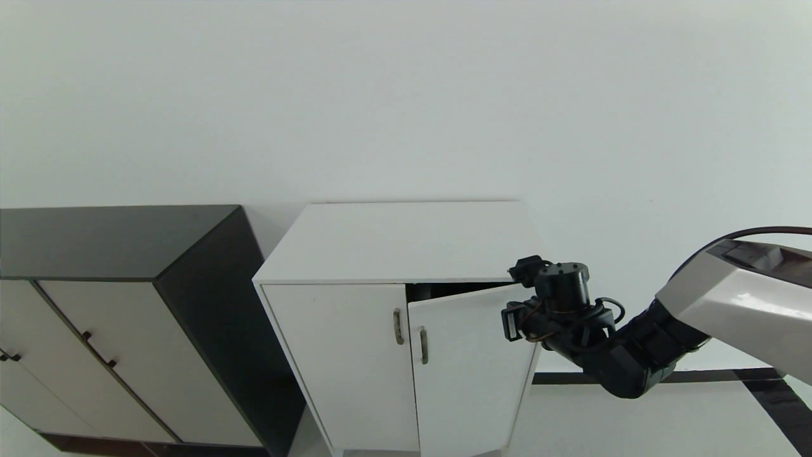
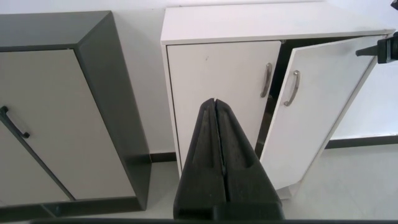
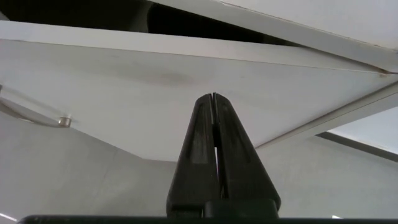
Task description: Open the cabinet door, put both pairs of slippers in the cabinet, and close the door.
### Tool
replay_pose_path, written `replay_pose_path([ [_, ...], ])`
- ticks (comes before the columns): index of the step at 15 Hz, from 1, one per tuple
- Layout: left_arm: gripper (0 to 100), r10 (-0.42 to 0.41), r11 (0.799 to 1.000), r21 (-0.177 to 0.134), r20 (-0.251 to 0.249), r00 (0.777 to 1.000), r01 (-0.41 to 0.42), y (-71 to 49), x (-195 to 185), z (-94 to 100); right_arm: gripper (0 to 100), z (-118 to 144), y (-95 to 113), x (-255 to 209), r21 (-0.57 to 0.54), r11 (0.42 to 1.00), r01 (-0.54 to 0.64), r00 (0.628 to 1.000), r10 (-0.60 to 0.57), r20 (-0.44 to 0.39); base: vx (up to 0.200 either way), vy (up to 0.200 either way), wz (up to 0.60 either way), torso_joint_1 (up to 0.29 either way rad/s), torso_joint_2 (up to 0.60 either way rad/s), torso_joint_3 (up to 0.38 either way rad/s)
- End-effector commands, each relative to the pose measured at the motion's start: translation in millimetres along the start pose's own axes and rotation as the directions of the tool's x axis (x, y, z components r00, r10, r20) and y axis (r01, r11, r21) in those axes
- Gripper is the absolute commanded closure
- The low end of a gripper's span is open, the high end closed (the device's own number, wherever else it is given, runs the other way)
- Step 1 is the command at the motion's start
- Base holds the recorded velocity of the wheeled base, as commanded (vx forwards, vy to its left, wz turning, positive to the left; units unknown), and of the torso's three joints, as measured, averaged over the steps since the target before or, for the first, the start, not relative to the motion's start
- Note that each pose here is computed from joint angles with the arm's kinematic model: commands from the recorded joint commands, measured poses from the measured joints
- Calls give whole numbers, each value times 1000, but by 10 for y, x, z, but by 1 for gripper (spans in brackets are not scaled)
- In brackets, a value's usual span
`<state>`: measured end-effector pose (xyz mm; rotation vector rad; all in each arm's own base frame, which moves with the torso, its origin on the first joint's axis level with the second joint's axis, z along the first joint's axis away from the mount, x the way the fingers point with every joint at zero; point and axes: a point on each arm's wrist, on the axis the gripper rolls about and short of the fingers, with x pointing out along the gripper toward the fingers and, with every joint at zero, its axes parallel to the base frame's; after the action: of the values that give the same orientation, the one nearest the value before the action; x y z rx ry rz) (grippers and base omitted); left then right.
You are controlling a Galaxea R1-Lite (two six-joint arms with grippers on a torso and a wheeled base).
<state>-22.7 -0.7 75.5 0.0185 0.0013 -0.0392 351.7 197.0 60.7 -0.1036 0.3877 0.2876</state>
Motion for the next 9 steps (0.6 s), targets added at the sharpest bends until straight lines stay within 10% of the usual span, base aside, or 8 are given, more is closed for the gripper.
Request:
replay_pose_path([
  [1,100,-1,1000,0,0,1000,1,0,0,0,100,-28,-23,42,1,1000,8,1000,-8,-7,0,0,0,0,0,0],
  [9,100,-1,1000,0,0,1000,1,0,0,0,100,21,-48,158,12,1000,18,1000,-18,18,0,0,0,0,0,0],
])
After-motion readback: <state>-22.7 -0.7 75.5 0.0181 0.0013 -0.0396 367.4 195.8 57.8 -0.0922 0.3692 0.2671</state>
